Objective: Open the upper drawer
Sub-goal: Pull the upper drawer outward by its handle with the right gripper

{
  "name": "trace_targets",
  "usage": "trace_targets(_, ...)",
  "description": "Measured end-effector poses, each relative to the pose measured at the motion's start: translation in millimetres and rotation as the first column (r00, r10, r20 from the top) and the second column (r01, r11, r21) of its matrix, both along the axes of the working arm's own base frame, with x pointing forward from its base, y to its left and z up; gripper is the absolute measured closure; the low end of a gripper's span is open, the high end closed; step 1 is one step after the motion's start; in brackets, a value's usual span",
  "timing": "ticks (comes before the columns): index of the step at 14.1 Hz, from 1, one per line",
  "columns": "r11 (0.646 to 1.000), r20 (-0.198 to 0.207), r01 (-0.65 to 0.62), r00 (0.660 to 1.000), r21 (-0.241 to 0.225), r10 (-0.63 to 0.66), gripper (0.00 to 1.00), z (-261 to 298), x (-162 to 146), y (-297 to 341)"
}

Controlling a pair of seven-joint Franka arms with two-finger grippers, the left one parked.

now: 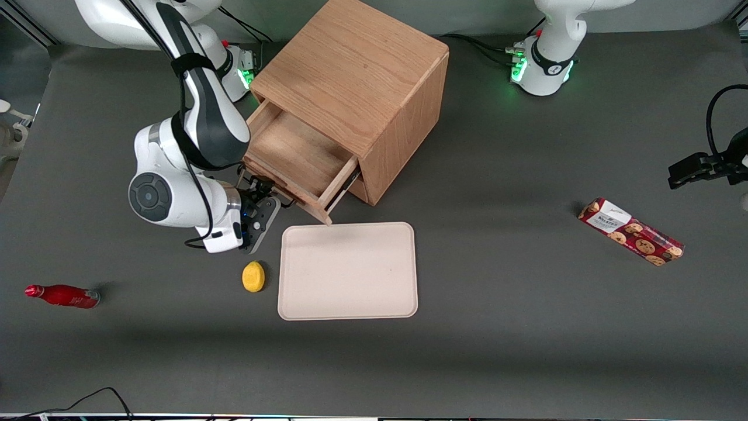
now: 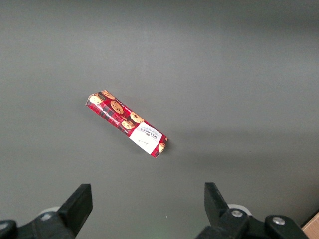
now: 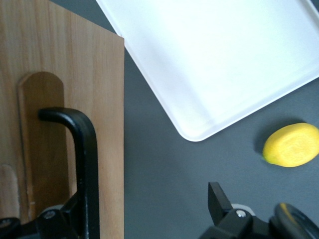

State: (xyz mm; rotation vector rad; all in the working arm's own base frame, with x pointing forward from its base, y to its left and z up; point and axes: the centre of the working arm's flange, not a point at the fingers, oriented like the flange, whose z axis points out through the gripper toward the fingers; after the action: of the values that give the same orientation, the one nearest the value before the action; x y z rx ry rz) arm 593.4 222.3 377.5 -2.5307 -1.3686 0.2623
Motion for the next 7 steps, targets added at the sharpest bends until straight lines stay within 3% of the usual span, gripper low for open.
trace_targets(7,1.000,0.035,-0.029,0.999,0.012,0.028,0.00,0.5,25.2,-22.1)
